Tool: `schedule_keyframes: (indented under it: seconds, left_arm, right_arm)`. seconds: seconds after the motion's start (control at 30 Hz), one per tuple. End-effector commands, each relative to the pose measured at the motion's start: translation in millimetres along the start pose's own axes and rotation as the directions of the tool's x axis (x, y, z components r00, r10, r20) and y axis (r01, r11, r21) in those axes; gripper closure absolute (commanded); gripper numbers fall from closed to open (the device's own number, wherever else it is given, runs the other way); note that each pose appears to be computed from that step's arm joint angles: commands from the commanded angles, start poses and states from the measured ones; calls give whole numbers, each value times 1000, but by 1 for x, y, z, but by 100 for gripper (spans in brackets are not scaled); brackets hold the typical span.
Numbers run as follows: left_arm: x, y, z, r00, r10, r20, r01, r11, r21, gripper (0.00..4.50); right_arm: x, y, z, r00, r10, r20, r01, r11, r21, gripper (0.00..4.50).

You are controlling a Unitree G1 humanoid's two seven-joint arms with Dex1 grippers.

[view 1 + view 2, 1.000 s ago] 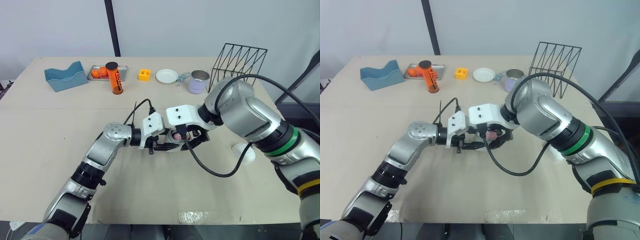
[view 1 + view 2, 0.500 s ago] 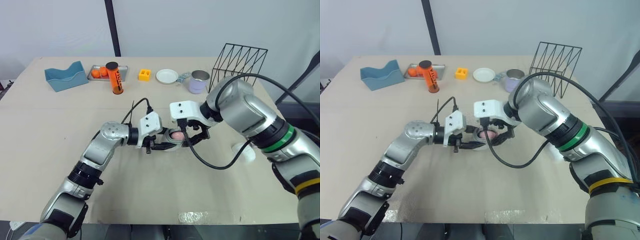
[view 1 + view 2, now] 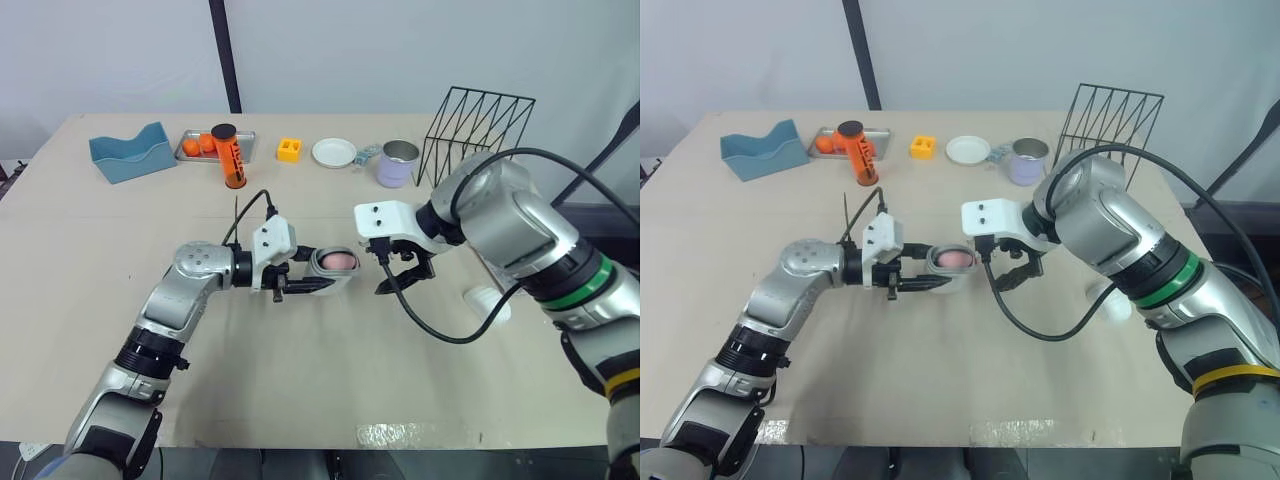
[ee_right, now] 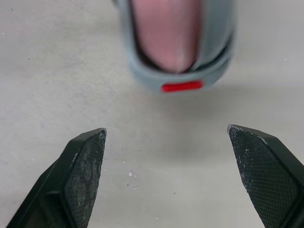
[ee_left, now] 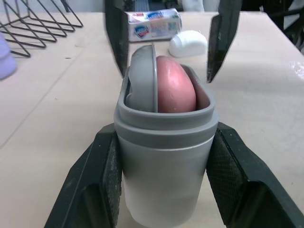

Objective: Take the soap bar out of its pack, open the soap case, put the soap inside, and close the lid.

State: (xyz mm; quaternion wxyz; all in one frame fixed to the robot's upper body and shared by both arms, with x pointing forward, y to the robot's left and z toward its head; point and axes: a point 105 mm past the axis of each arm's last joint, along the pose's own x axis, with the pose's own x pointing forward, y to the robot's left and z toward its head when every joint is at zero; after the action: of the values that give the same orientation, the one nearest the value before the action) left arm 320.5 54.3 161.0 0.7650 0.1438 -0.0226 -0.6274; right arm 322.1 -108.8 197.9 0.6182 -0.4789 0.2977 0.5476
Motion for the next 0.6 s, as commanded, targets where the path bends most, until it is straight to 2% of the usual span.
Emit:
schedule_keyframes:
  seconds: [0.03,0.27,0.43,0.6]
  left_arm:
    - [-12,0,21,997,16,81,-19,999,35,256]
    - [-42,-6,43,974,73,215,-80,997,21,256]
    - [-61,-10,42,966,114,231,-117,993,-2,256]
    - [-62,-13,39,958,130,257,-136,991,4,256]
  right_arm:
    - [-15,-2,0,999,-46,16,47,999,-13,27]
    - [-21,4,-15,996,-83,12,82,994,71,27]
    - [-27,3,-27,990,-141,5,138,974,177,27]
    - [-30,7,-51,981,-190,-45,194,918,345,27]
